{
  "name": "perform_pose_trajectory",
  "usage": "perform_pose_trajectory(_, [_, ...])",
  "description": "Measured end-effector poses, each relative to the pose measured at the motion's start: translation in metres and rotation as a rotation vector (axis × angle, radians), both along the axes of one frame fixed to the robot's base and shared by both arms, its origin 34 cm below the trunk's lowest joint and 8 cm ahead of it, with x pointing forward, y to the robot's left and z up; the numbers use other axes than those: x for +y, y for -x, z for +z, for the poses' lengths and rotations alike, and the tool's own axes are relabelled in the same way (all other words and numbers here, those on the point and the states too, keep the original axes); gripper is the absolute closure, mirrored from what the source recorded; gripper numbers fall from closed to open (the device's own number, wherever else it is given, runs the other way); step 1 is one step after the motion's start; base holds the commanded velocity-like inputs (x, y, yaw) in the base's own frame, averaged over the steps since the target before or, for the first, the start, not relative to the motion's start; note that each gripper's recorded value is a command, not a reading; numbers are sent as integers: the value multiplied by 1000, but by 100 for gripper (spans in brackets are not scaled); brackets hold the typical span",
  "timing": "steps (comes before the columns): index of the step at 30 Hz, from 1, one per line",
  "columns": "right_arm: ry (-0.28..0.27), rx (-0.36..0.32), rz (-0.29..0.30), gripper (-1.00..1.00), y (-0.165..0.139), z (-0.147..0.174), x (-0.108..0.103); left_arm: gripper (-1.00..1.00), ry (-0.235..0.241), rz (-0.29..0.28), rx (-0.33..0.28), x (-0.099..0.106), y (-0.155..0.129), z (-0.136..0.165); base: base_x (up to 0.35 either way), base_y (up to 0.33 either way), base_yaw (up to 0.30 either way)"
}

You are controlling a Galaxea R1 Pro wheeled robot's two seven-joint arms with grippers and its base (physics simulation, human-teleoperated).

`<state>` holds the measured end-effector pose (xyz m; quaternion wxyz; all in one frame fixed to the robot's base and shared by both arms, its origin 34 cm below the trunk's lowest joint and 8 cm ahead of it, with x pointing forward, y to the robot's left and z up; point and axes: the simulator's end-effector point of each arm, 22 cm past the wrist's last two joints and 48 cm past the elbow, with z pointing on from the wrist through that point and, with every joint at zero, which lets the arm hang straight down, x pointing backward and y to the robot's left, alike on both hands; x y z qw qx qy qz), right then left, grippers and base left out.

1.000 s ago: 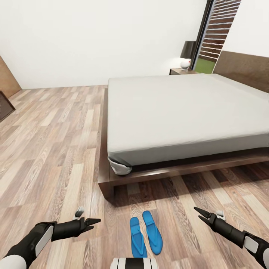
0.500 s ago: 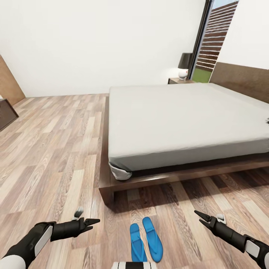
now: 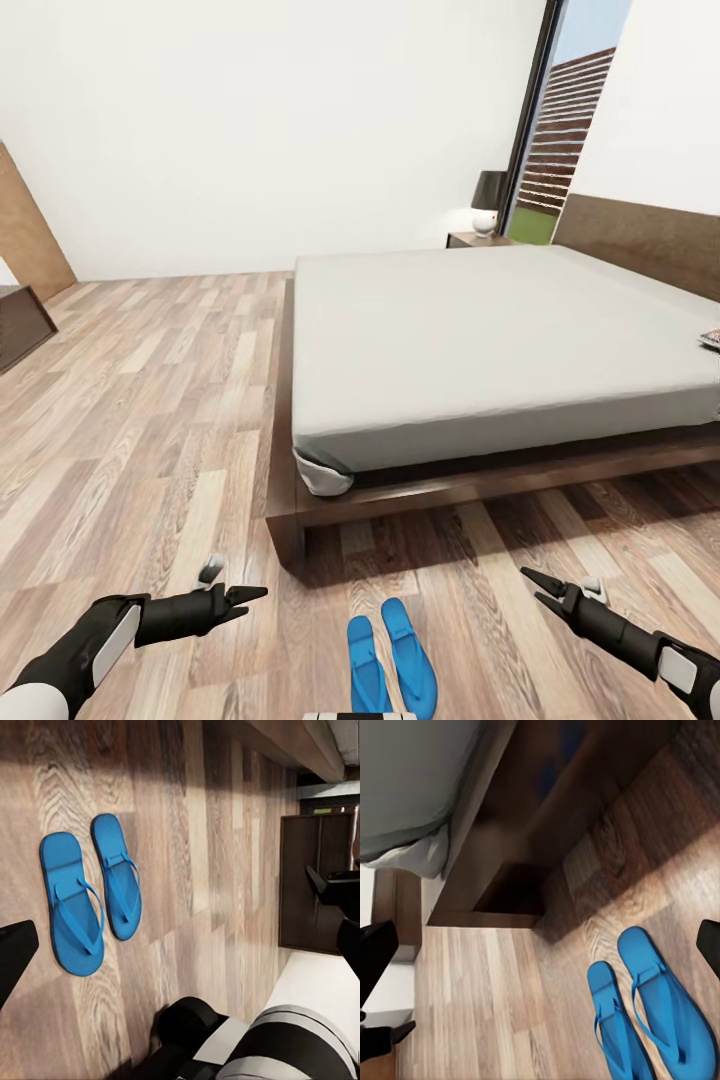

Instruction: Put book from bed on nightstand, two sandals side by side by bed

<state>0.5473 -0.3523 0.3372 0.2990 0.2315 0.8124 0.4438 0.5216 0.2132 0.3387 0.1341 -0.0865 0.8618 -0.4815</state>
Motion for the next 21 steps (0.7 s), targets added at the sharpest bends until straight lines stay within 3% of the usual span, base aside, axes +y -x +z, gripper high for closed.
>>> perform_pose_trajectory(21, [10, 6, -2, -100, -10, 38, -1, -100, 1, 0, -8, 0, -11, 42, 0, 0, 0])
